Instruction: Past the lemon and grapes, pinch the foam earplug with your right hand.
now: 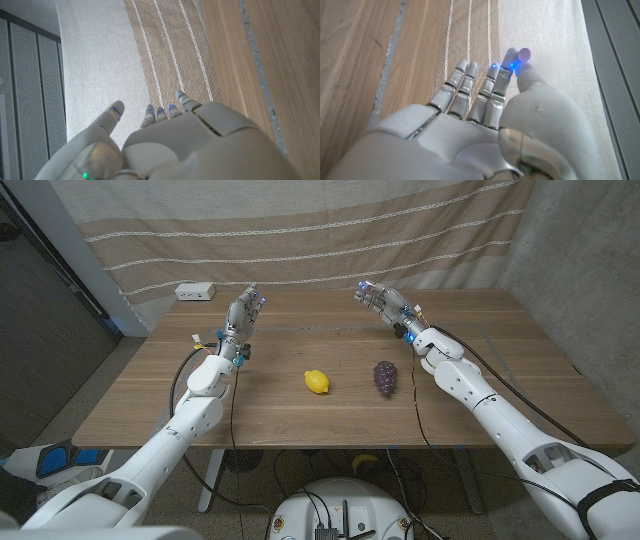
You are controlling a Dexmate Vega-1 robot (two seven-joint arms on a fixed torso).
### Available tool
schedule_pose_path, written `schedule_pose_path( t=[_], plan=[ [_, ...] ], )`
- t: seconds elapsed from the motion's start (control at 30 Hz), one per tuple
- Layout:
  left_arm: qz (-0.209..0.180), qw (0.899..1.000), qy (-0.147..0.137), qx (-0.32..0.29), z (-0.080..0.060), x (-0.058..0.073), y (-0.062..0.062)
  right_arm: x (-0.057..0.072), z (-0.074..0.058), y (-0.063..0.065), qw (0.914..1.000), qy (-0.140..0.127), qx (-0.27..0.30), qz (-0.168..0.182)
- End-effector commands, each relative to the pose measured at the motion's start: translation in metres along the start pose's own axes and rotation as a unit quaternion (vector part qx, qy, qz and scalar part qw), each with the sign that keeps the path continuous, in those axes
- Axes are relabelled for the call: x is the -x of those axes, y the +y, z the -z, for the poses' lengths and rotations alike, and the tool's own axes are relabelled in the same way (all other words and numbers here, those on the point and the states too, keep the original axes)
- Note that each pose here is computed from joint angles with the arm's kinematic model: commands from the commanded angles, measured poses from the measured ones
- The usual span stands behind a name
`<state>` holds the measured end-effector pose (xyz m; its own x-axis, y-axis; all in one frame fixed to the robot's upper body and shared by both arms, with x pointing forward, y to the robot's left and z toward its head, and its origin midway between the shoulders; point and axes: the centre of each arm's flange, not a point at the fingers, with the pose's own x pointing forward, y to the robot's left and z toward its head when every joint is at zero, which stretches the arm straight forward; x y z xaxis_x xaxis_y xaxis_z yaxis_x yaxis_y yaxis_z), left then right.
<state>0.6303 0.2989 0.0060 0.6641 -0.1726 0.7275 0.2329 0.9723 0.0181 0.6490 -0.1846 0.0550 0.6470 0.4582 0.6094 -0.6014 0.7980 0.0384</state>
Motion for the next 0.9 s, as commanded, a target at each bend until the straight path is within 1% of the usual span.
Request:
schedule_pose_path(
  t=[0.03,0.07,0.13,0.2,0.53,0.7,0.77,0.9],
  plan=[
    [0.002,1.0,0.002,0.0,0.001,0.0,0.001,0.0,-0.002,-0.002,0.999,-0.008,-0.031,-0.031],
    [0.001,1.0,0.002,0.002,0.001,0.0,0.001,0.0,-0.001,-0.002,0.9987,-0.008,-0.037,-0.035],
    [0.002,1.0,0.002,0.0,0.001,0.0,0.001,0.0,-0.001,-0.002,0.999,-0.006,-0.03,-0.032],
    [0.002,1.0,0.001,0.0,0.001,0.0,0.001,0.0,0.0,-0.003,0.9984,-0.008,-0.042,-0.038],
    [-0.001,1.0,0.001,0.002,0.001,0.002,0.002,0.0,-0.003,-0.001,0.9986,-0.008,-0.027,-0.044],
    [0.001,1.0,0.0,0.001,0.0,0.004,0.002,0.001,-0.003,-0.001,0.9991,-0.006,-0.022,-0.037],
    [0.004,1.0,0.004,0.002,0.001,0.004,0.003,0.004,-0.003,0.0,0.9995,-0.004,-0.005,-0.029],
    [0.016,1.0,0.01,0.004,0.003,0.001,0.004,0.011,0.001,0.005,0.9998,-0.006,0.01,-0.017]
  ],
)
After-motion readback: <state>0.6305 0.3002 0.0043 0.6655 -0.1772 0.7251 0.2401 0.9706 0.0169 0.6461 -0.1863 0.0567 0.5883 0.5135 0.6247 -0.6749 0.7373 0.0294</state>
